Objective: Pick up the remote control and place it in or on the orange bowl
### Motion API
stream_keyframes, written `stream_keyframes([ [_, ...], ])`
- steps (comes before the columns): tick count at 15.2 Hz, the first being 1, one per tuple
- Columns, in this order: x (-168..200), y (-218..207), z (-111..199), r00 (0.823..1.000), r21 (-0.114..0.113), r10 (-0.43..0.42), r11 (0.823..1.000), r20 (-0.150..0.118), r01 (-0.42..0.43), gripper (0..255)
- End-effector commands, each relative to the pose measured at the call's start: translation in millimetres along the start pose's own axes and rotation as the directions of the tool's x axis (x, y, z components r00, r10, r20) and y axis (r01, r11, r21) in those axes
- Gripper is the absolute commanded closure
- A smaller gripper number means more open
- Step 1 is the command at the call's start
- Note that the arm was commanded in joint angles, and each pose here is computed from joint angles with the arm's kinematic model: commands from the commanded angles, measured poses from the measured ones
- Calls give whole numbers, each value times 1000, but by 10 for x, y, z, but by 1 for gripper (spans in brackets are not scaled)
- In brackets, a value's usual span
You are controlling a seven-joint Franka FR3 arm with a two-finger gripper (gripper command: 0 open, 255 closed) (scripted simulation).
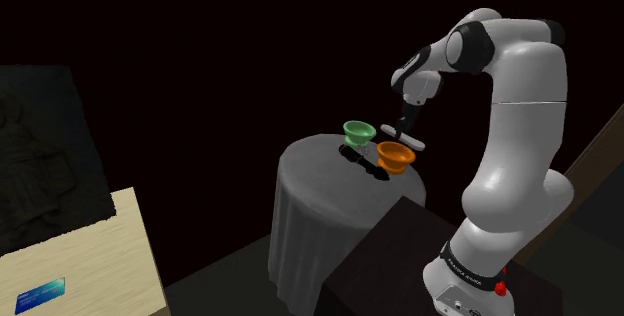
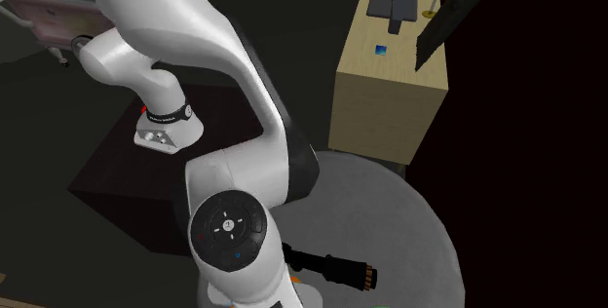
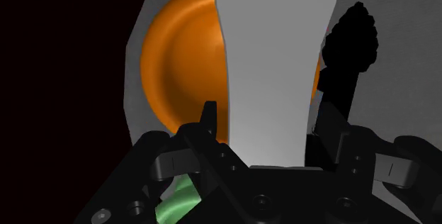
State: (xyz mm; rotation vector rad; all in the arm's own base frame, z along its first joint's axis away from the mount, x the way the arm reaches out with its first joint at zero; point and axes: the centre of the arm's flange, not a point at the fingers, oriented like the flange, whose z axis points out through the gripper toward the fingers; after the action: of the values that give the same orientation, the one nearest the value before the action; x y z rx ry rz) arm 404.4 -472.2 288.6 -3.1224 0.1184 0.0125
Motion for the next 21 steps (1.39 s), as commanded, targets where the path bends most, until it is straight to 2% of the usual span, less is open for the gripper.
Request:
stream_keyframes([
  [1,4,332,-10,1000,1,-2,1000,0,2,255],
  [16,11,345,775,1000,1,-2,1000,0,2,255],
  [21,11,345,775,1000,1,-2,1000,0,2,255],
])
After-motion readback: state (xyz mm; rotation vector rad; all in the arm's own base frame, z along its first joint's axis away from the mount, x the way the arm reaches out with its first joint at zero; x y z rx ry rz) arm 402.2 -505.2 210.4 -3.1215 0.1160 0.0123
